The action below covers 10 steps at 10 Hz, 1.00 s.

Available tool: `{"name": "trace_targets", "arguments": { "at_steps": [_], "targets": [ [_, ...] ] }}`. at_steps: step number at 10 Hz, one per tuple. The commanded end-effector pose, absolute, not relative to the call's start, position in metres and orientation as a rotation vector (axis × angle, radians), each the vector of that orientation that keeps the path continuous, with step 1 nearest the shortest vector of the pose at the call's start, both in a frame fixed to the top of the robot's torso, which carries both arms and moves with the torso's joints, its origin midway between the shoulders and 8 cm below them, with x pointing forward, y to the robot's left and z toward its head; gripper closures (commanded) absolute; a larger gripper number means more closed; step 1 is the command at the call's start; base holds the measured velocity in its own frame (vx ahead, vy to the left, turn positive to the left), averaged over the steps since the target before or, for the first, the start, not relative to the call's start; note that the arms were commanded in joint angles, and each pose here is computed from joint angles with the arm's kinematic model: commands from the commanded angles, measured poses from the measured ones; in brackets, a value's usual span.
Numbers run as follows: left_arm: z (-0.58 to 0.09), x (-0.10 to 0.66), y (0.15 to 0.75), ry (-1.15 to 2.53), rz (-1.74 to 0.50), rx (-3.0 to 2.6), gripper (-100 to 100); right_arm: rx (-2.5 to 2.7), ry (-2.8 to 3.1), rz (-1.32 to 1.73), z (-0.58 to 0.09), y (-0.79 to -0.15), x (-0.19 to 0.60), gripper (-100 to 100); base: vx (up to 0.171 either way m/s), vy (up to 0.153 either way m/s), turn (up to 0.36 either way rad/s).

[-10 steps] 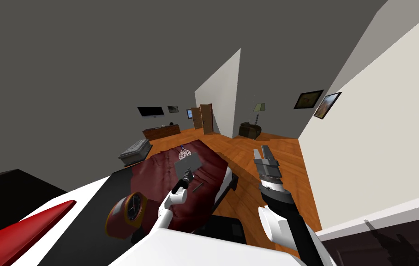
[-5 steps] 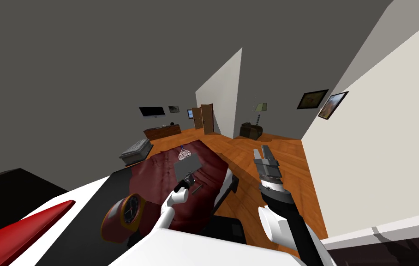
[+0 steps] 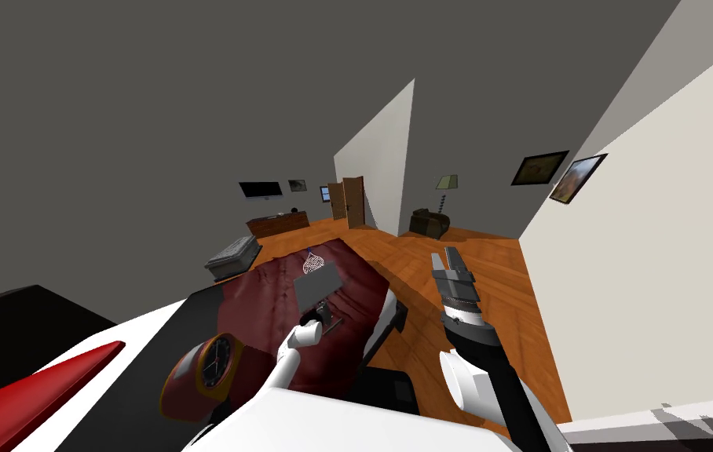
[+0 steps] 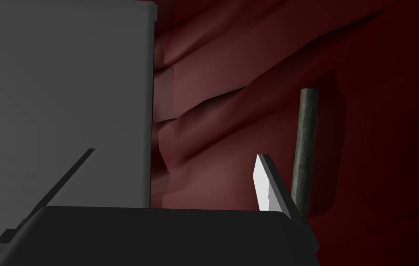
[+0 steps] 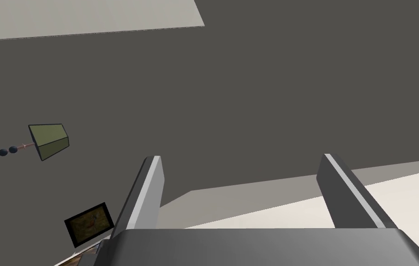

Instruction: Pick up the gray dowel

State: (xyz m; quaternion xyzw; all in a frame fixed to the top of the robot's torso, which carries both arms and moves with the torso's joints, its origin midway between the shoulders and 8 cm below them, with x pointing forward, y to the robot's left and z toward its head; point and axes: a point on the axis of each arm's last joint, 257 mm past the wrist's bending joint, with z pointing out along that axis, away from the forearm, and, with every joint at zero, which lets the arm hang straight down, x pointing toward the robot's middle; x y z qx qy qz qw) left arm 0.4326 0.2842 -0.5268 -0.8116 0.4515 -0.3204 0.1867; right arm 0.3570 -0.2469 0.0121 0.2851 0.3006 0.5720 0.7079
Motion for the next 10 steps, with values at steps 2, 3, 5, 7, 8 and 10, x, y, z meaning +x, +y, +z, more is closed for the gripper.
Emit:
{"name": "trace_targets", "arguments": {
  "at_steps": [2,3,5,7,8,10],
  "targets": [
    [-0.555,0.412,0.279,1.300,-0.808,-2.388,-100,0.633,0.668,1.270,0.012,-0.247,0.357,0,0.059,-0.029,0.023],
    [-0.560,0.406,0.280,1.303,-0.791,-2.400,-100,0.633,0.668,1.270,0.012,-0.247,0.357,0,0.043,-0.029,0.013],
    [-0.583,0.386,0.276,1.324,-0.692,-2.497,-100,0.633,0.668,1.270,0.012,-0.247,0.357,0,0.064,-0.032,0.037],
    [-0.595,0.371,0.276,1.333,-0.631,-2.547,-100,0.633,0.668,1.270,0.012,-0.247,0.357,0,0.043,-0.018,0.019],
    [-0.603,0.361,0.276,1.339,-0.582,-2.586,-100,0.633,0.668,1.270,0.012,-0.247,0.357,0,0.066,-0.023,0.028],
    [-0.614,0.342,0.279,1.345,-0.493,-2.648,-100,0.633,0.668,1.270,0.012,-0.247,0.357,0,0.063,-0.040,0.036]
  ]
}}
